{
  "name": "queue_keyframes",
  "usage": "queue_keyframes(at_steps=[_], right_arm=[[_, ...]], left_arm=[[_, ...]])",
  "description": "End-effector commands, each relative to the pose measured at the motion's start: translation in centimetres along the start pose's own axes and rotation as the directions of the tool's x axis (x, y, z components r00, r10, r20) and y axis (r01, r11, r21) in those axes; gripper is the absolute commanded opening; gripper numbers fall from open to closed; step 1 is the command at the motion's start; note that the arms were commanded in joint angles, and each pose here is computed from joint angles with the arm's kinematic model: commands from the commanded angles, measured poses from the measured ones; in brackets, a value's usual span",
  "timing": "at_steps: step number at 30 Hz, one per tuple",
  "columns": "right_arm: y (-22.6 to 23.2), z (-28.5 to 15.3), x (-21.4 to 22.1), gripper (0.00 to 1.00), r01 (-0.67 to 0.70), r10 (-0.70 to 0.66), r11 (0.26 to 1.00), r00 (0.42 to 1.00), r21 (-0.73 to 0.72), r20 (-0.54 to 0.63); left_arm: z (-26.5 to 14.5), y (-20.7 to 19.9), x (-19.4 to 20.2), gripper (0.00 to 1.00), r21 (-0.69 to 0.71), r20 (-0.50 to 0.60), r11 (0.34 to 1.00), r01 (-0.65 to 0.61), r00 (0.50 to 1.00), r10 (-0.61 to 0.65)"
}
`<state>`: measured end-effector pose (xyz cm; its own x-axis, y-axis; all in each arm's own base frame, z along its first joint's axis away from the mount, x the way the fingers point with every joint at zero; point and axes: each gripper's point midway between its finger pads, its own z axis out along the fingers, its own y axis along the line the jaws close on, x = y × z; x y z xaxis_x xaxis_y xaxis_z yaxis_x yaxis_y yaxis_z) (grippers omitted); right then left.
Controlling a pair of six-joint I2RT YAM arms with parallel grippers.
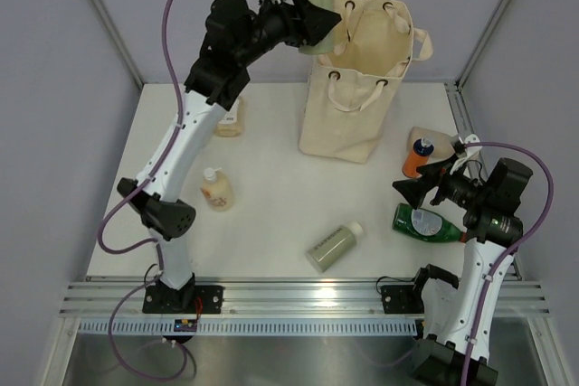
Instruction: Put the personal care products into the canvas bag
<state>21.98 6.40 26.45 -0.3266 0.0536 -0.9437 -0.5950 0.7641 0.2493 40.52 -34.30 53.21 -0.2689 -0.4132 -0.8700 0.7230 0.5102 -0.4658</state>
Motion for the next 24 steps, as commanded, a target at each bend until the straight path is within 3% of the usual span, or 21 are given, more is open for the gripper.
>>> queue_keyframes(at_steps=[1, 5, 9, 12, 17, 24], right_arm=[[0.3, -0.1, -0.8, 1.00, 0.026, -0.026, 1.000, 0.999, -0.014, 0.028], [0.4, -0.1, -0.8, 1.00, 0.025, -0.024, 0.999, 0.999, -0.020, 0.029], [0.4, -0.1, -0.8, 1.00, 0.029, -0.028, 0.999, 0.999, -0.017, 0.030], [0.6, -0.2, -0.8, 1.00, 0.030, -0.030, 0.999, 0.999, -0.022, 0.033], [0.9, -0.2, -0.9, 0.99, 0.038, -0.036, 0.999, 0.999, -0.033, 0.039], [1.1, -0.2, -0.7, 0.99, 0.033, -0.031, 0.999, 0.999, -0.040, 0.037]], left_arm=[[3.1, -2.8, -3.0, 0.01, 0.109, 0.173, 0.994, -0.022, 0.985, 0.003], [6.5, -2.3, -2.3, 0.08, 0.014, 0.311, 0.995, -0.100, 0.946, 0.091], [9.5, -1.1, 0.3, 0.08, -0.051, 0.328, 0.989, -0.136, 0.933, 0.145], [10.7, 1.5, 3.6, 0.08, -0.107, 0.254, 0.982, -0.155, 0.951, 0.178], [11.2, 5.2, 11.1, 0.13, -0.147, 0.007, 0.959, -0.244, 0.969, 0.248], [9.7, 8.7, 19.8, 0.29, -0.137, -0.273, 0.944, -0.300, 0.928, 0.255]])
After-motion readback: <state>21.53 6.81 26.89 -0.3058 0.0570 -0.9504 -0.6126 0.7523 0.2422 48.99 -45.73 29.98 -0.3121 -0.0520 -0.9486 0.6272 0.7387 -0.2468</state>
